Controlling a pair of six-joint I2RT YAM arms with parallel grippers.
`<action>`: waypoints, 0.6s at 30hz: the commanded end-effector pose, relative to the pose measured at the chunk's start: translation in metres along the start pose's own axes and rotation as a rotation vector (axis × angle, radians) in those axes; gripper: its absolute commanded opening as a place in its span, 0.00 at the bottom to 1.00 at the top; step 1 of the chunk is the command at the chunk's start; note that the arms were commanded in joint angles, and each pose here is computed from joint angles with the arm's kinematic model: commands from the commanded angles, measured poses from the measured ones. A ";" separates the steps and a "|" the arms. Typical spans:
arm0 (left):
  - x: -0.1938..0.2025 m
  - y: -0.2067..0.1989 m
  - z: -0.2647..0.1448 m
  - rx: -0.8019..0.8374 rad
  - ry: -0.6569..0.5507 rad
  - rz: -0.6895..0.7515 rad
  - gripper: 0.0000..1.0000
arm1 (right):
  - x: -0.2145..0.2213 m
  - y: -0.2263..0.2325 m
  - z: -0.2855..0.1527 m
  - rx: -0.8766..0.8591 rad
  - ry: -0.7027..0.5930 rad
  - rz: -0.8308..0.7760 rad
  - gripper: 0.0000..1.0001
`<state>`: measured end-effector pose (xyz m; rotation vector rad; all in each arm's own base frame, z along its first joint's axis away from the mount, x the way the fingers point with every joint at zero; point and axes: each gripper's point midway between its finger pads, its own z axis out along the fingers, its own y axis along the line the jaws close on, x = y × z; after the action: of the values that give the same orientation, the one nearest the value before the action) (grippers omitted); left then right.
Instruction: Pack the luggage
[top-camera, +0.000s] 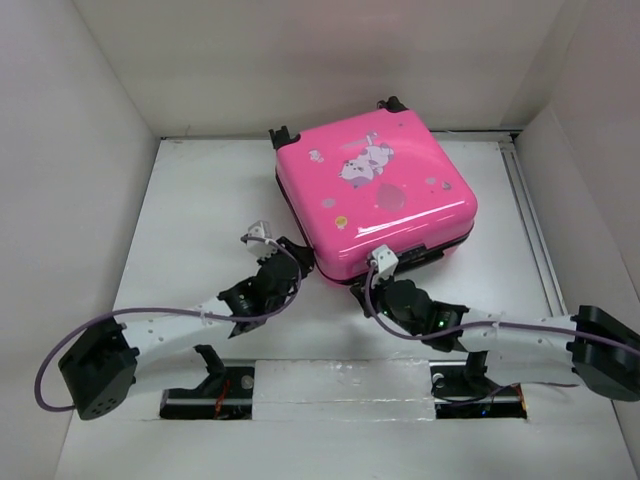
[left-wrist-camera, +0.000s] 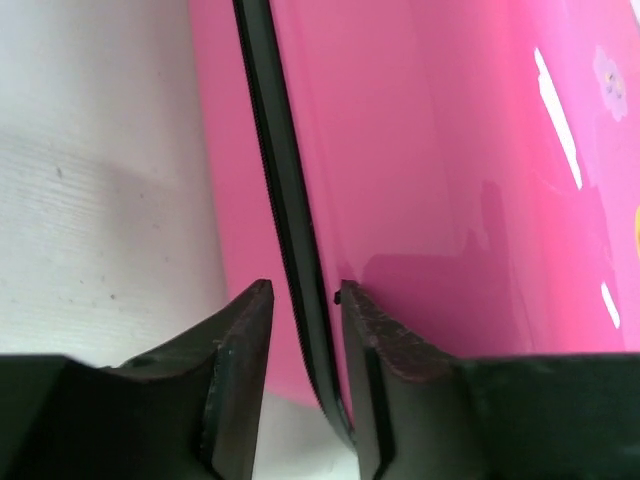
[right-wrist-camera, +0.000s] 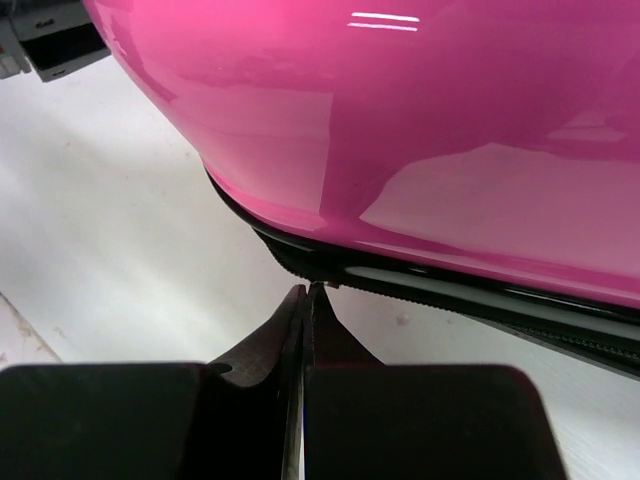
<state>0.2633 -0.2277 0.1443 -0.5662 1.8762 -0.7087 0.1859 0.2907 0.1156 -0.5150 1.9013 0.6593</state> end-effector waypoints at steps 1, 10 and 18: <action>0.029 -0.108 -0.045 0.391 0.247 -0.089 0.33 | -0.030 0.087 -0.034 -0.361 -0.024 0.085 0.00; -0.117 -0.082 -0.030 0.242 -0.228 -0.085 1.00 | -0.037 0.064 -0.067 -0.327 -0.035 0.067 0.00; -0.232 -0.044 0.136 0.152 -0.124 -0.170 1.00 | -0.018 0.057 -0.069 -0.320 0.008 0.053 0.00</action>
<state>0.4333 -0.1325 0.3129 -0.7015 1.5110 -0.7630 0.1404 0.2668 0.1378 -0.6190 1.9168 0.7644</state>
